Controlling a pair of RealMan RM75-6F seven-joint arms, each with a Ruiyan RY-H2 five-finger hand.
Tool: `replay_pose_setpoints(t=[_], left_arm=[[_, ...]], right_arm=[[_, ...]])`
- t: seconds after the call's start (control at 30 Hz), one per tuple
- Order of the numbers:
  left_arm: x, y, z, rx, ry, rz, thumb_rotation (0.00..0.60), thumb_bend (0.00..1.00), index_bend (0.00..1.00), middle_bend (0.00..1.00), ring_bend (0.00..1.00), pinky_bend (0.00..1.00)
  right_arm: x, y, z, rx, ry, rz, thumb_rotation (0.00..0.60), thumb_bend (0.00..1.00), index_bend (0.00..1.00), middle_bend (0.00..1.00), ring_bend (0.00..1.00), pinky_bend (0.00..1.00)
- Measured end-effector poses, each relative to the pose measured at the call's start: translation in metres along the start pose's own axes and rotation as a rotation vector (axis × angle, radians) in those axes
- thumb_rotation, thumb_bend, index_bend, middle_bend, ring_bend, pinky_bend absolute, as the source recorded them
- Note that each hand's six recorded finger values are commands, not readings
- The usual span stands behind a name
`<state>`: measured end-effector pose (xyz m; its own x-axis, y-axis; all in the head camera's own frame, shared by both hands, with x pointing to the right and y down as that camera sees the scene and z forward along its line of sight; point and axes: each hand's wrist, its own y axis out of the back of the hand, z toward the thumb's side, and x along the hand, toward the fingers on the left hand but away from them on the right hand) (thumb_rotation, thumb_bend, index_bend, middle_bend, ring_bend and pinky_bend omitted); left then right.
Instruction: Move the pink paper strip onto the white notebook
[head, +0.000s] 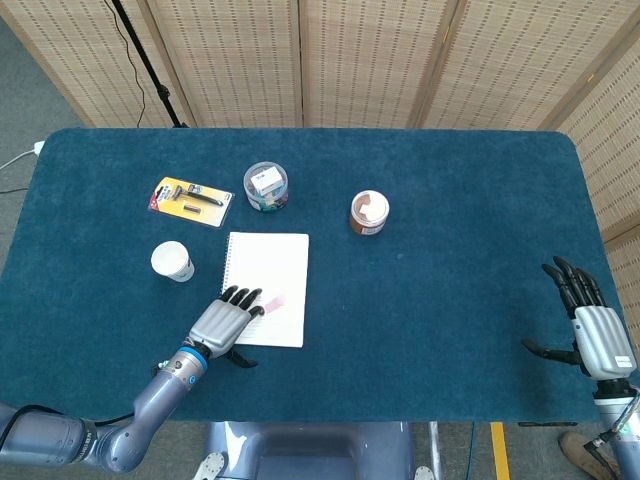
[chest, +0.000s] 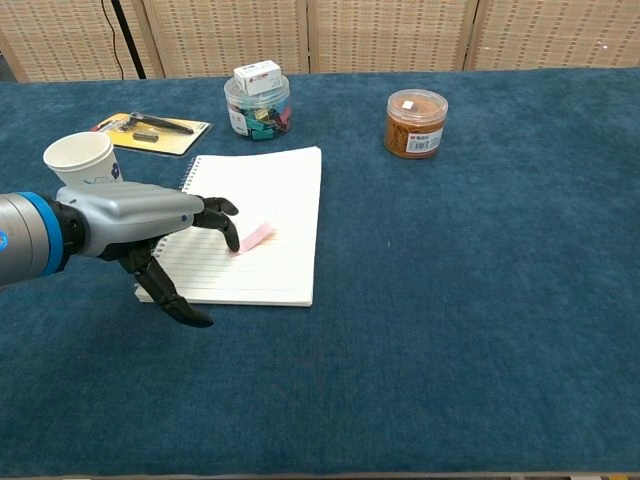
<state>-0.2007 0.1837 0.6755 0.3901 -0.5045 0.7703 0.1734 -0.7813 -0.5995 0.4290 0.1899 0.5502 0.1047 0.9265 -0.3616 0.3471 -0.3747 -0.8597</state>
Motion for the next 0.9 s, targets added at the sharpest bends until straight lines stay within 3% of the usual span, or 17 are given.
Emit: replay_pose_setpoints(t=[0.5,0.9], left_arm=[[0.0016,0.0012,-0.0054,0.013,0.034,0.001,0.358,0.00,0.24,0.00,0.00,0.00],[-0.0002,-0.0038,0.0041,0.016,0.006,-0.021,0.358,0.00,0.24,0.00,0.00,0.00]], right_arm=[[0.0006,0.0019,-0.0006,-0.008,-0.001,-0.002,0.600,0.00,0.03,0.00,0.00,0.00],[0.0012,0.0029,-0.0013,-0.012,-0.004,0.000,0.600,0.00,0.03,0.00,0.00,0.00]])
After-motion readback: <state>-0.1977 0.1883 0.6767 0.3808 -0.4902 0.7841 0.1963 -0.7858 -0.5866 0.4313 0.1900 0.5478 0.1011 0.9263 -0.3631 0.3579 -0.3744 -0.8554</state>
